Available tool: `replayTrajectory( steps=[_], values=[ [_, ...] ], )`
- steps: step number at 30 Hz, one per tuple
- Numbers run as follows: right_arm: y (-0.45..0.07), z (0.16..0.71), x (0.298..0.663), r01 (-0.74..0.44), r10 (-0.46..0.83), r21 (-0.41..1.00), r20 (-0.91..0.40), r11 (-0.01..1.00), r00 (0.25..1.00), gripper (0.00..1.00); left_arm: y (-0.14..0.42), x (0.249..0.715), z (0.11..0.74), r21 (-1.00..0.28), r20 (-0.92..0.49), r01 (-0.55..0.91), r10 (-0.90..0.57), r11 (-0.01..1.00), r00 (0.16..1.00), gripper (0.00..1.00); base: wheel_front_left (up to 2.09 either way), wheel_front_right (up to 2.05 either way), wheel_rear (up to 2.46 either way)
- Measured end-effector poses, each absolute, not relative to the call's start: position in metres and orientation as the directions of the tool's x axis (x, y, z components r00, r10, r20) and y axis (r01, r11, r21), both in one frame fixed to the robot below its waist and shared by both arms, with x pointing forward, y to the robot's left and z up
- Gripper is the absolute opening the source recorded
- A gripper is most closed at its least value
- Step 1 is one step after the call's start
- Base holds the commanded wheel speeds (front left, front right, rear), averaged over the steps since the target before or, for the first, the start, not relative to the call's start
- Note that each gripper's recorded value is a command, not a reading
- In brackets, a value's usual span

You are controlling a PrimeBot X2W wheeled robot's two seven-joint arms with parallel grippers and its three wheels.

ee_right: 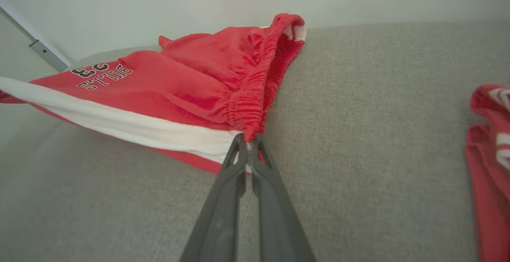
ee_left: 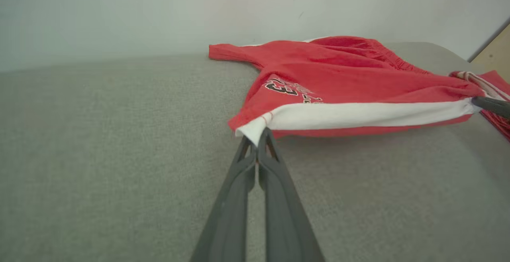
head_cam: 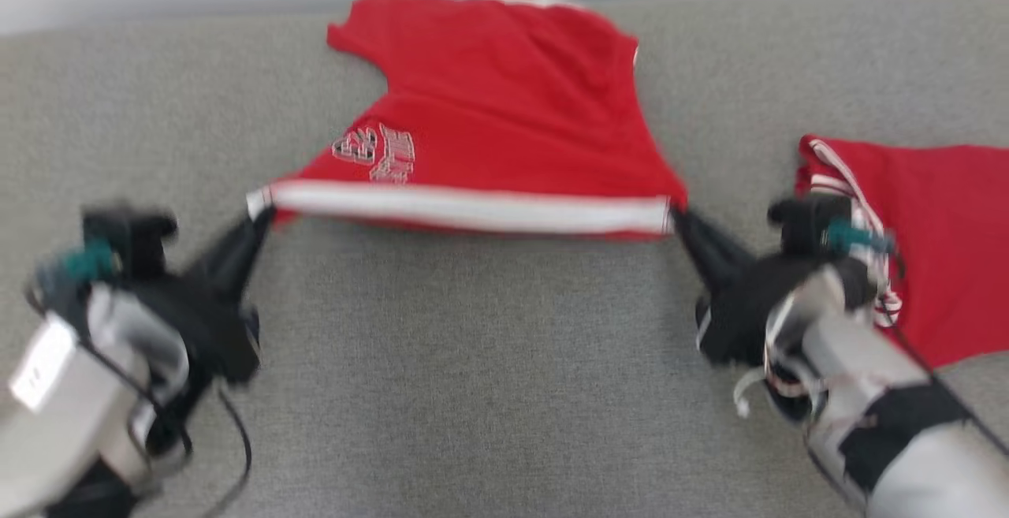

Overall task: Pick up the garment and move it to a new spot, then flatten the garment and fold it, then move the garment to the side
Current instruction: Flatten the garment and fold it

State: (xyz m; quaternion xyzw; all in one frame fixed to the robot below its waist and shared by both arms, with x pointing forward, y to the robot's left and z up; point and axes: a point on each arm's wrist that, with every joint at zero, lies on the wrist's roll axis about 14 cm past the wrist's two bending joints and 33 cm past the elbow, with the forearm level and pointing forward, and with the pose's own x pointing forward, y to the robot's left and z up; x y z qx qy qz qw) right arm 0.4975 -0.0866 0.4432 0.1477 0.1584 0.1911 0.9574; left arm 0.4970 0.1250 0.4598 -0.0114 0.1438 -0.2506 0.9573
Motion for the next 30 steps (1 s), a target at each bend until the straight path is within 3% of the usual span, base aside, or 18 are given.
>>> replayTrajectory(
  steps=[13, 24, 30],
  values=[
    [-0.102, 0.433, 0.41, -0.293, 0.396, 0.372, -0.24, 0.881, 0.886, 0.0, 0.105, 0.392, 0.427, -0.111, -0.332, 0.501, -0.507, 0.858, 0.795, 0.0, 0.0, 0.0, 0.0],
    [-0.117, 0.396, 0.323, -0.255, 0.386, 0.367, -0.347, 0.894, 0.854, 0.0, 0.099, 0.299, 0.393, -0.133, -0.429, 0.493, -0.498, 0.86, 0.754, 0.0, 0.0, 0.0, 0.0],
    [-0.121, 0.4, 0.309, -0.259, 0.387, 0.368, -0.334, 0.893, 0.86, 0.0, 0.102, 0.276, 0.388, -0.137, -0.444, 0.475, -0.483, 0.869, 0.754, 0.0, 0.0, 0.0, 0.0]
  ],
)
